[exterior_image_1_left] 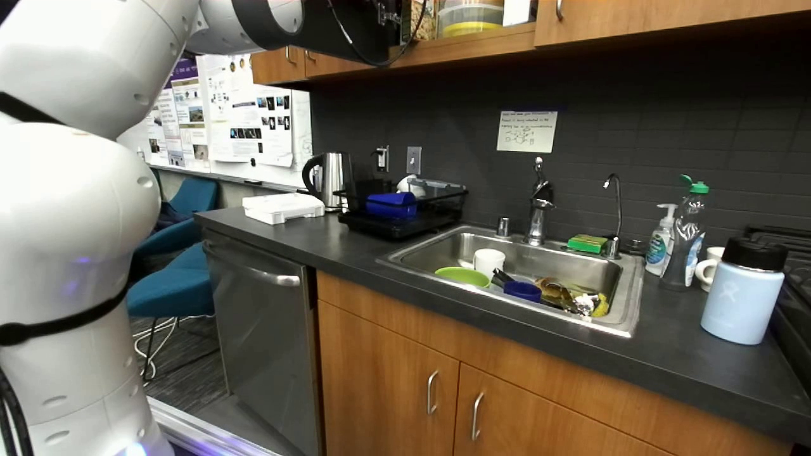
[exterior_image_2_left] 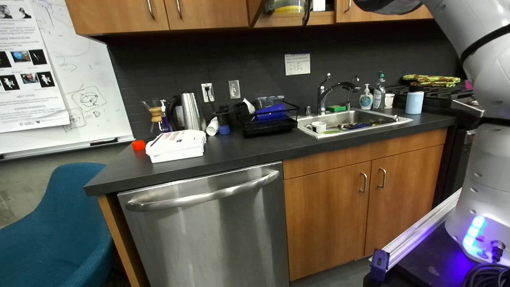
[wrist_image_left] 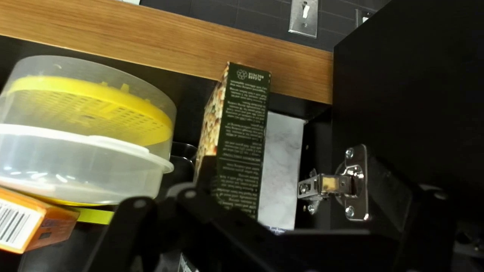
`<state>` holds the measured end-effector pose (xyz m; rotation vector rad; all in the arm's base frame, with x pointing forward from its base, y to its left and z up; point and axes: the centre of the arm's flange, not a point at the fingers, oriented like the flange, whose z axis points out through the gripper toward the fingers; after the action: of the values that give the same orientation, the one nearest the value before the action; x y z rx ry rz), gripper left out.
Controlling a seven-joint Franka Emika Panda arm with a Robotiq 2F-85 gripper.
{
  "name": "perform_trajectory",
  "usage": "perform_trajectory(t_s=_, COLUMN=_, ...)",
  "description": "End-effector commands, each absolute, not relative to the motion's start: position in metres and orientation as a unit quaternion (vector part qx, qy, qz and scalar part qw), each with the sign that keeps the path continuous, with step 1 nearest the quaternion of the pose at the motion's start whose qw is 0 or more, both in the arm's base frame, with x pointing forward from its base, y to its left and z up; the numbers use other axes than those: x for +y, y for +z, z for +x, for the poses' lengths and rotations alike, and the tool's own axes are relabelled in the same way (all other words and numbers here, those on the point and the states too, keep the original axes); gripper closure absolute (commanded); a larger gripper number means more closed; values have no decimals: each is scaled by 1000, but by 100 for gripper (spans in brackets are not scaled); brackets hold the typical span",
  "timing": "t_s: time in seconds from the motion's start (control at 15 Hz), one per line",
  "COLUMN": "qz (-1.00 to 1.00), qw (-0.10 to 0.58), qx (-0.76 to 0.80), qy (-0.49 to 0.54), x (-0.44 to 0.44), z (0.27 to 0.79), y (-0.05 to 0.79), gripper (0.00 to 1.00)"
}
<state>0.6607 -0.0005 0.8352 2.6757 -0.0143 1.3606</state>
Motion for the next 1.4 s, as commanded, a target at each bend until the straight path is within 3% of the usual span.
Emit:
perform_trajectory(t_s=0.0, qz=895, qw=68, qx=12, qy=440, x=2, z=688, y=880, gripper=0)
perform_trajectory(t_s=0.6, qz=901, qw=72, qx=60, qy=424, x=-1, z=665, y=873, gripper=0)
perform_trajectory(t_s=0.67, qz=896, qw=75, qx=40, qy=437, x=3, z=650, y=843, gripper=0)
perform_trajectory(t_s=1.33, qz=896, qw=78, qx=50, qy=434, x=2, z=648, y=844, gripper=0)
